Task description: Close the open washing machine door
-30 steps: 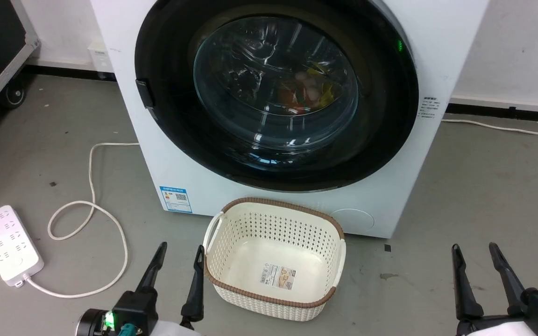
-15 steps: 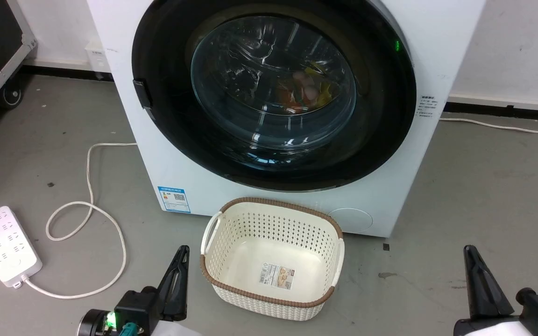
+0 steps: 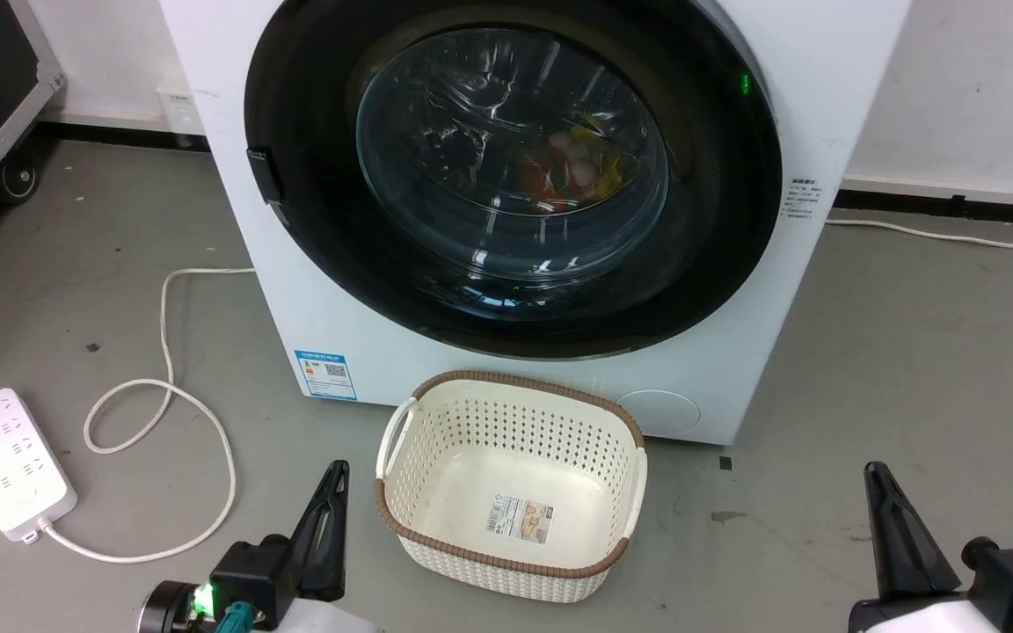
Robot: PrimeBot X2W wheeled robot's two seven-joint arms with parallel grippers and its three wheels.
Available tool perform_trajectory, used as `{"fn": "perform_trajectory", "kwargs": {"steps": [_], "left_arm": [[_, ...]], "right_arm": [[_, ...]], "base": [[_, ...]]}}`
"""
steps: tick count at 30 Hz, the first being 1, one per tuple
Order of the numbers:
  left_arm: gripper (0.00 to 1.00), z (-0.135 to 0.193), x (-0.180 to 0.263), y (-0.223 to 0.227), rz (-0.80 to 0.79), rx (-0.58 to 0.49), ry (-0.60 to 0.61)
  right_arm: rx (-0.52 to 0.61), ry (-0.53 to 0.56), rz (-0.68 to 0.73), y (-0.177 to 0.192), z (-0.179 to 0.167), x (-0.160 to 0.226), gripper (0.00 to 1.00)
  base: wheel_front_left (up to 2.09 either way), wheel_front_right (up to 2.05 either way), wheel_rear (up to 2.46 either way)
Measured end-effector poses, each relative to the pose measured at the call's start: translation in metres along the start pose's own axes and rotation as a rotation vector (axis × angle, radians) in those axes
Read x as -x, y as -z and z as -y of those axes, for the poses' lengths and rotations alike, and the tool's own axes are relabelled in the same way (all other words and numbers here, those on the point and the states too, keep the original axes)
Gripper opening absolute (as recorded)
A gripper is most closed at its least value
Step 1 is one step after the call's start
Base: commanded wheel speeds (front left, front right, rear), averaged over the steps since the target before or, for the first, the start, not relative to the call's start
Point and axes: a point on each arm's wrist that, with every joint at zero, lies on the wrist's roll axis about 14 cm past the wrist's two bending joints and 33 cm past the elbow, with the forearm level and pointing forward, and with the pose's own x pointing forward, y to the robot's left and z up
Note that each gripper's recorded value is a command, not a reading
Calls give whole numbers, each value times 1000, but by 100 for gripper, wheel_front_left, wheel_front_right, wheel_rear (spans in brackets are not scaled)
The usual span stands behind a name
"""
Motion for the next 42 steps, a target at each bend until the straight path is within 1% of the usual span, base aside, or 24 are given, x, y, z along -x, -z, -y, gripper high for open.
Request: {"fn": "perform_trajectory", "kwargs": {"steps": [42], "left_arm": [[0,-12,-6,1,-52,-35,-39]], "right_arm": [[44,-25,-65,4,-7,-6,0]], "base": [[0,0,0]]}}
